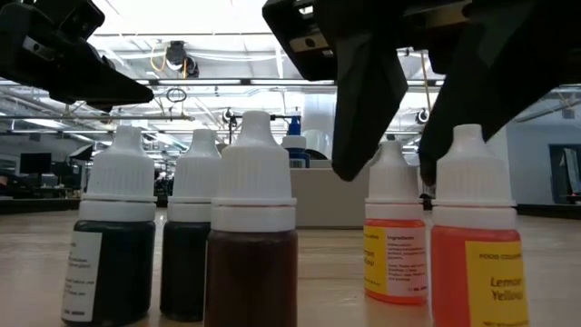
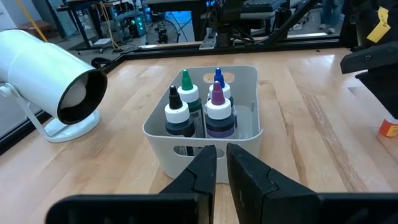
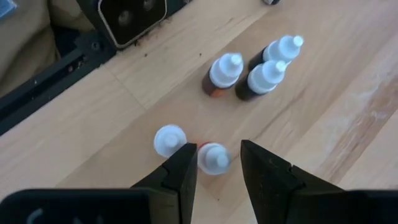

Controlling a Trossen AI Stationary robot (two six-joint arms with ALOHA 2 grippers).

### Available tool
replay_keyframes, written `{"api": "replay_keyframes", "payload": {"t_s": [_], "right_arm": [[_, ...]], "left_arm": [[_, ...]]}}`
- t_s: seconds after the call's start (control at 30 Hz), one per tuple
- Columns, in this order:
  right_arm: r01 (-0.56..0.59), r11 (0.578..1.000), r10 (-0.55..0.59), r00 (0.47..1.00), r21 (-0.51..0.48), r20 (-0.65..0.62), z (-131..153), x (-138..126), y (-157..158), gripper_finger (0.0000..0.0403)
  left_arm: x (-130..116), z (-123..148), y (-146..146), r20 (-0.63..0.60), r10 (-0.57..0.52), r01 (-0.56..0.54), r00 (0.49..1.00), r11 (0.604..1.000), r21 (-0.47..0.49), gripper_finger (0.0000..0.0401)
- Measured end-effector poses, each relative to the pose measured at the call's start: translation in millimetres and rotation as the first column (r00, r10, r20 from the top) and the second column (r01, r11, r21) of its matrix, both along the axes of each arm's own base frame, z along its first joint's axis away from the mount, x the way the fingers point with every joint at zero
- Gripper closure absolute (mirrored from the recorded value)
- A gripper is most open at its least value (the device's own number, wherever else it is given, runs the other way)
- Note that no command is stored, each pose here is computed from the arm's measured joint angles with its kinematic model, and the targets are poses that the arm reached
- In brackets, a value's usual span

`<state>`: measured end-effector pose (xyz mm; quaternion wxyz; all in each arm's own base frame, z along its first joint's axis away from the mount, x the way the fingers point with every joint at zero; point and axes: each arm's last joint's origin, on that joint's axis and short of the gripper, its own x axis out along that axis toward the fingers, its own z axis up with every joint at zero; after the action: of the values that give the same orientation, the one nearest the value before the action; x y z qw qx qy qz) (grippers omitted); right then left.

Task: Pick & Place food coloring
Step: Put the small yellow food coloring bottle into the gray bin

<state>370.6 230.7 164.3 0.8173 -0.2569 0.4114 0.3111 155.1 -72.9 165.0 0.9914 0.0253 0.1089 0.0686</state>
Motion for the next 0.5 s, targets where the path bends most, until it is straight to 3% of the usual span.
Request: {"api": "replay_keyframes", "payload": {"t_s": [0.5], "right_arm": [[0.004, 1.0, -0.004, 1.0, 0.011, 0.012, 0.9, 1.2, 0.6, 0.0287]], "left_arm": [[0.0, -0.1, 0.0, -0.001, 0.0, 0.0, 1.0, 1.0, -0.002, 0.0354]]}}
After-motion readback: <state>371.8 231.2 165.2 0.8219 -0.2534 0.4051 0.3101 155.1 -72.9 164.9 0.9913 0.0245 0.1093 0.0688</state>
